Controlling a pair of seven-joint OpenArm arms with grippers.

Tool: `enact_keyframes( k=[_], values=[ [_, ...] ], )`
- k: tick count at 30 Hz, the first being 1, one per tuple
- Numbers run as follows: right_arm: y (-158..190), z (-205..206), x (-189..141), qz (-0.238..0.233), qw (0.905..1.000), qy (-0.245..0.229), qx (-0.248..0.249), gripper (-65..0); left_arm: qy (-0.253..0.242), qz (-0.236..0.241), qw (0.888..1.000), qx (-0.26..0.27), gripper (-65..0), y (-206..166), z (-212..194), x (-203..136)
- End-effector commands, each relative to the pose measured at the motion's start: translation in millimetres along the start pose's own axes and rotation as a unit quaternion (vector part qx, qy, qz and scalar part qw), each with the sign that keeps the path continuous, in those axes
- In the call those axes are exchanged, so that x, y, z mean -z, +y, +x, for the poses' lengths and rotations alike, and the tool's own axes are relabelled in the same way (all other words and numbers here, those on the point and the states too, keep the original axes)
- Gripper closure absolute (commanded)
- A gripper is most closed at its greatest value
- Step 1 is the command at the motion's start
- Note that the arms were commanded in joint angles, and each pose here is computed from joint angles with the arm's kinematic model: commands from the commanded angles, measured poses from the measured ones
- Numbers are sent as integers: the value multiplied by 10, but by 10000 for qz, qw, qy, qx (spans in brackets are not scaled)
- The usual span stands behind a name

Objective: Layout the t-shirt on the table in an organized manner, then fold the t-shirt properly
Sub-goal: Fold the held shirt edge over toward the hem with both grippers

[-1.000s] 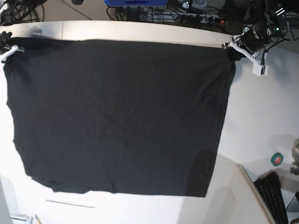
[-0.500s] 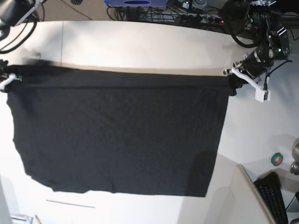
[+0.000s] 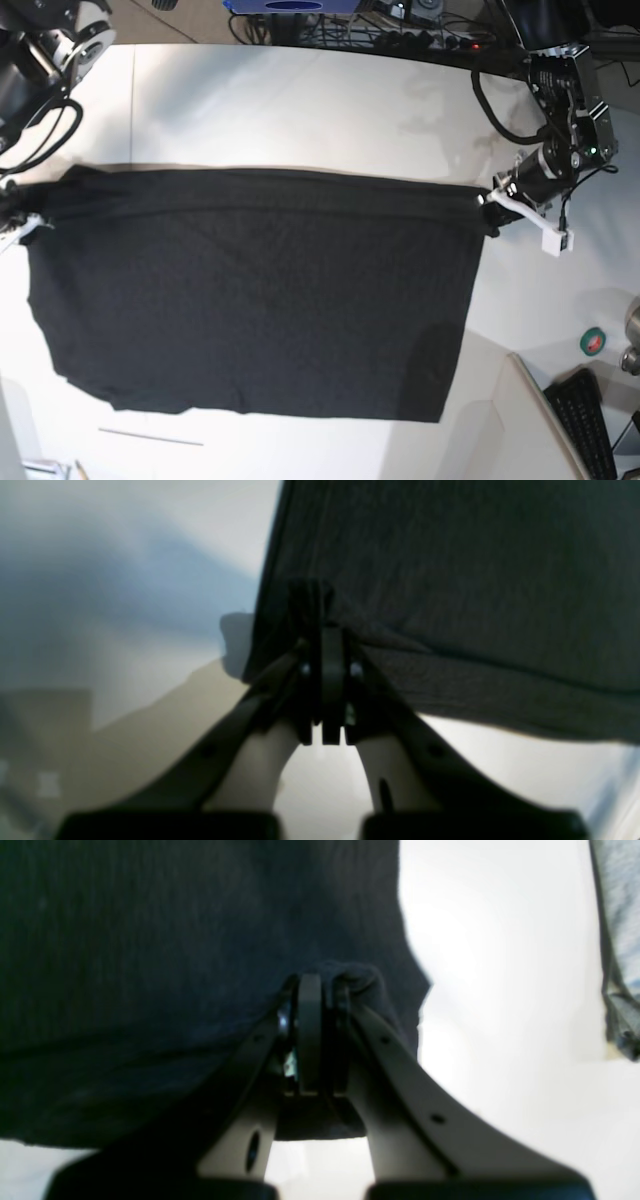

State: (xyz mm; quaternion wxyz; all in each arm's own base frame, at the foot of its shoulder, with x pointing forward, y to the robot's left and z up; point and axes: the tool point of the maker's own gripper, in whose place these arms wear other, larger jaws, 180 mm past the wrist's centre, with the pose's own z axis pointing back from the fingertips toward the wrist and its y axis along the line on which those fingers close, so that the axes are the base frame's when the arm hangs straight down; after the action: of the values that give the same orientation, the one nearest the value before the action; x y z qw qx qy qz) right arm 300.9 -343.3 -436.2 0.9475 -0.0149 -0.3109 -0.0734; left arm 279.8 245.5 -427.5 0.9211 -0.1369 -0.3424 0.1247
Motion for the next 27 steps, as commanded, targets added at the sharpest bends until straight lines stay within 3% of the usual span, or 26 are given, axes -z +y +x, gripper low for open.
enact_keyframes(
  k=[1,9,14,21,27],
  values=[
    [-125,268,-64,-110,9994,-330,-34,0,-210,-15,9998,51,0,-36,163,-12],
    [-154,401,46,55,9994,-306,124,0,-487,-154,9986,103,0,-212,493,66],
    [-123,547,132,221,9979,-544,267,0,-589,-209,9980,64,0,-250,640,115],
    [-48,691,236,450,9952,-735,457,0,-352,248,9984,358,0,-104,681,269],
    [21,768,285,575,9927,-904,550,0,-272,246,9986,390,0,-160,723,378]
  ],
)
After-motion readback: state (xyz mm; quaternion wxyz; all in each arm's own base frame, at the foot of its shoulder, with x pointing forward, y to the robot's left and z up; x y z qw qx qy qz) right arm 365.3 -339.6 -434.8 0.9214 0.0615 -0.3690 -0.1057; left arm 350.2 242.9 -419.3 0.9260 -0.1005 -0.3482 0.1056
